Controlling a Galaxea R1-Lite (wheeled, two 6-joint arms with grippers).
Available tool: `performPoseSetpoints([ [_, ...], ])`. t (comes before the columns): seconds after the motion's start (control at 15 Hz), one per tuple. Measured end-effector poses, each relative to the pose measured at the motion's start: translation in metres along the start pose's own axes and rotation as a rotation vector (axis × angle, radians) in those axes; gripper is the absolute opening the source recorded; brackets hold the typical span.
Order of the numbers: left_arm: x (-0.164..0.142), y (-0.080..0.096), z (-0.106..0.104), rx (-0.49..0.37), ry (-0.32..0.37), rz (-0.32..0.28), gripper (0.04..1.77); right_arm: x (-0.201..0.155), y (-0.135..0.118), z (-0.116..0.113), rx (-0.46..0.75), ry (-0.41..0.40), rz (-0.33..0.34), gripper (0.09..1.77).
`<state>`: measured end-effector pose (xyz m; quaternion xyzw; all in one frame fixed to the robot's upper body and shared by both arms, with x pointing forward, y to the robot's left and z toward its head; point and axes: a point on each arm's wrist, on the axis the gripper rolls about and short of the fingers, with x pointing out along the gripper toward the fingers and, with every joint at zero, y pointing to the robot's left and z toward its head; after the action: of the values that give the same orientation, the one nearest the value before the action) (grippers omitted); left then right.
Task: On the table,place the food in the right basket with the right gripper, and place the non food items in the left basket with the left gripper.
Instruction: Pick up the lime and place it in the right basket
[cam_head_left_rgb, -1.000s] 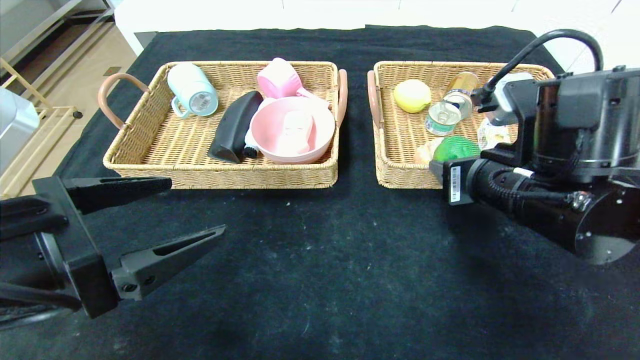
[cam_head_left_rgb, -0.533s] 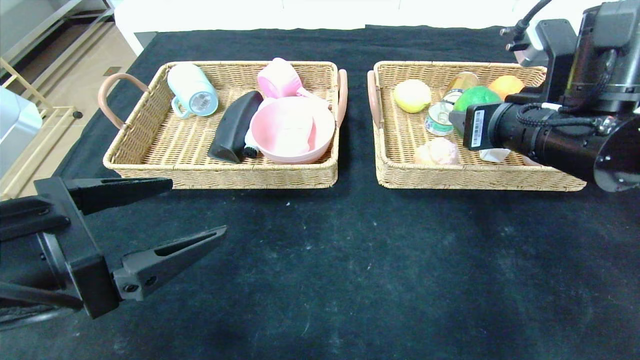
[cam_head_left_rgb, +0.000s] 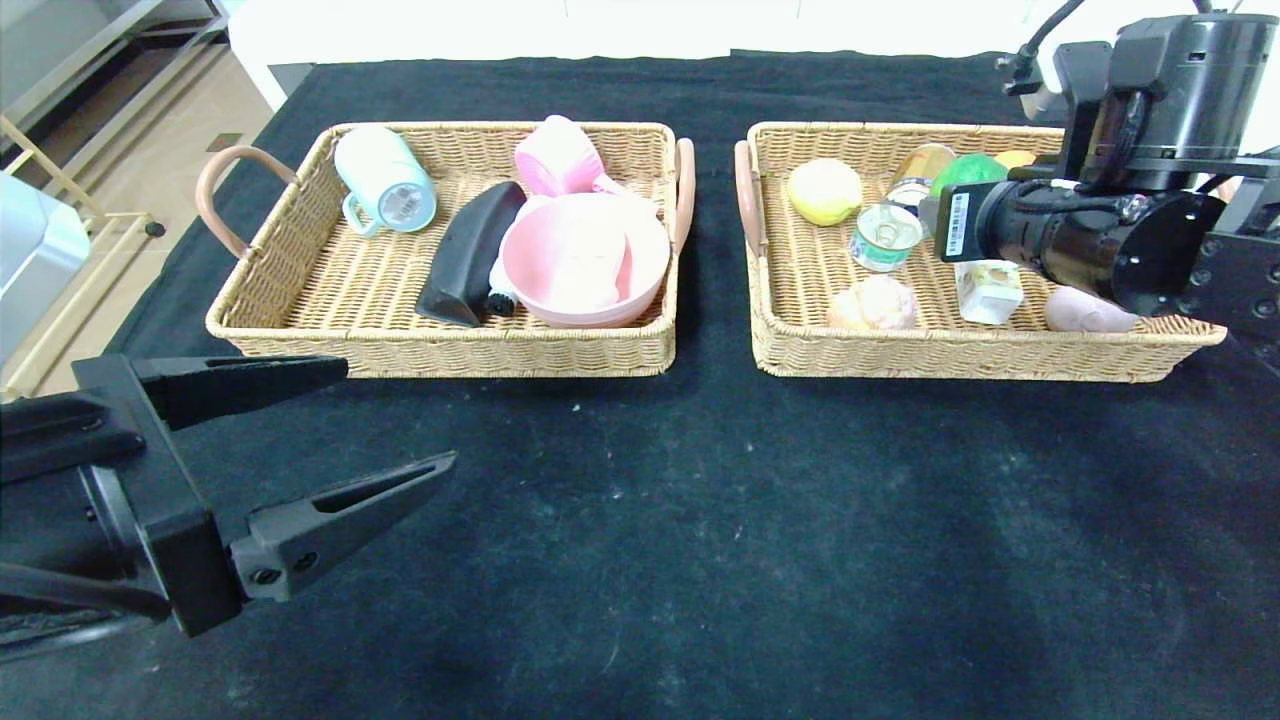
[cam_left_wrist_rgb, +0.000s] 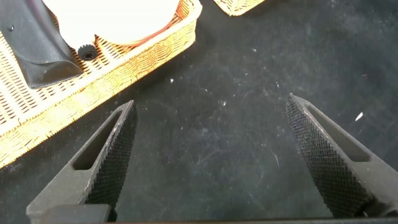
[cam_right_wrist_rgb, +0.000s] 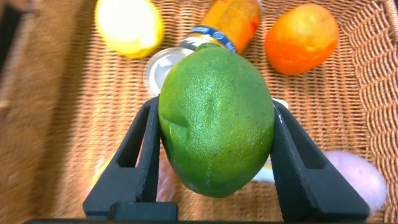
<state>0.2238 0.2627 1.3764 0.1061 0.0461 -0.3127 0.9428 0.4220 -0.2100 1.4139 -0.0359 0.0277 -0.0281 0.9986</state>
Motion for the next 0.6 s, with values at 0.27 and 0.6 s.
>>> performPoseSetpoints([
  [0.27, 0.001, 0.000, 0.000, 0.000, 0.003, -0.001, 1.72, 0.012, -0.011, -0.005, 0.020, 0.004, -0.013, 1.07],
  [0.6, 0.002, 0.000, 0.000, -0.001, 0.004, -0.001, 1.72, 0.020, -0.010, -0.013, 0.035, 0.026, -0.021, 1.29],
])
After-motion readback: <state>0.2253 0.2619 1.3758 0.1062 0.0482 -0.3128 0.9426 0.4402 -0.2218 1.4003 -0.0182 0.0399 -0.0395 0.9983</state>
